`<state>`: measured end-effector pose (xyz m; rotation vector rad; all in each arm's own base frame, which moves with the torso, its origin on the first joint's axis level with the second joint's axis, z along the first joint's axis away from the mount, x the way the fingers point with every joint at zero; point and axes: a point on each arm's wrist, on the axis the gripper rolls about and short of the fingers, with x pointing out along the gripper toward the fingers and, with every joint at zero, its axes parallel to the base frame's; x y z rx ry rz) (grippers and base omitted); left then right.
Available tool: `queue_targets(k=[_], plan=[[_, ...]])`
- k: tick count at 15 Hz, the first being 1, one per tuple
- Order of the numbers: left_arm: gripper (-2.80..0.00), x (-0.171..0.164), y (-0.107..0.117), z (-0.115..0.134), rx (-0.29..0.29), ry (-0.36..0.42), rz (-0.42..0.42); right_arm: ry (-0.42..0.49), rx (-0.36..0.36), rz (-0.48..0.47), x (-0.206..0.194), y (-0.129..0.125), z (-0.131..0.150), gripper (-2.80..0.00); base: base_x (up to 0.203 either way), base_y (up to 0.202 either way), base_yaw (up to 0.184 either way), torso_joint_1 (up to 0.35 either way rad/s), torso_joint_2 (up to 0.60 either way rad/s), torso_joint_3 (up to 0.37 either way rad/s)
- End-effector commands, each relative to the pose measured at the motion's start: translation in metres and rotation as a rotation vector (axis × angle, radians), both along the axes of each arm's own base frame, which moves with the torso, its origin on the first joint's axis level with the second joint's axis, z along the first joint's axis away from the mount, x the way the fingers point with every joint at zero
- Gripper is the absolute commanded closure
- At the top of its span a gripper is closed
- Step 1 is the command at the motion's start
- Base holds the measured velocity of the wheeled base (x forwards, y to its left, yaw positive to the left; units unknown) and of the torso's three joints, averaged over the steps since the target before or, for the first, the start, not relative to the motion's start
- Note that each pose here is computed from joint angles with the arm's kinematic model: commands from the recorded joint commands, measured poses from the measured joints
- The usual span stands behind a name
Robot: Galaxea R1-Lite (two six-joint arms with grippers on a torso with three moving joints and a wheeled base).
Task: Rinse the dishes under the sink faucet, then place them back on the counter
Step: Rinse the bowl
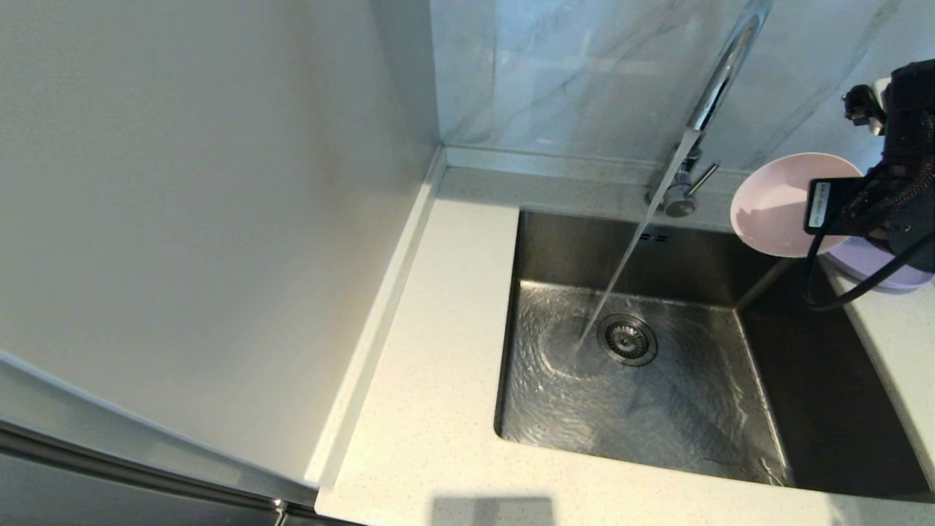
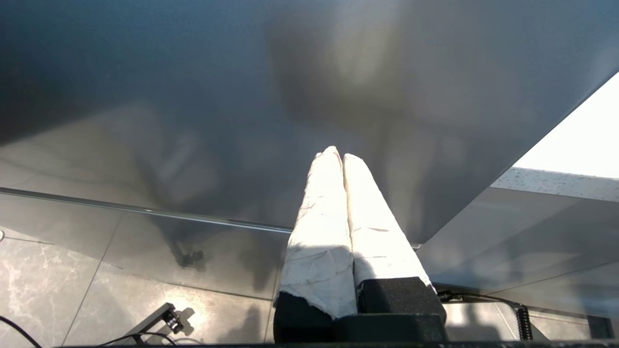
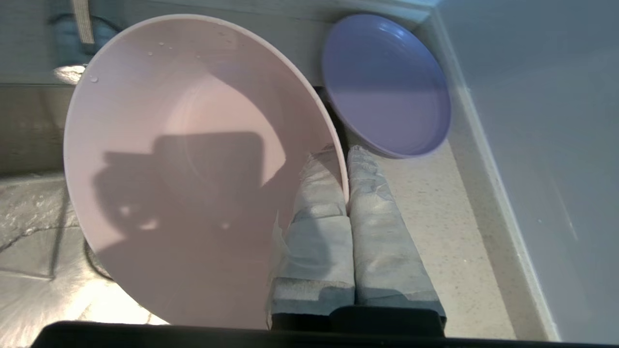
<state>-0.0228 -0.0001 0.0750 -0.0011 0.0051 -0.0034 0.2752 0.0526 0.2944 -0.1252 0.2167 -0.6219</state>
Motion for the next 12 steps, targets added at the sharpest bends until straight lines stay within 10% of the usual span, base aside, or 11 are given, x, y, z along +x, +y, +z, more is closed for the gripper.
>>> queue_targets(k=[1,12], plan=[[0.0,0.0,0.0,0.0,0.0,-0.001,0.0,0.013,-0.016,0.031,0.005,0.023,-0.005,0.0,0.0,0.0,0.0,0.0,0.0,0.0],[0.0,0.0,0.0,0.0,0.0,-0.001,0.0,0.003,-0.032,0.127,0.01,0.078,-0.006,0.0,0.0,0.0,0.0,0.0,0.0,0.0]])
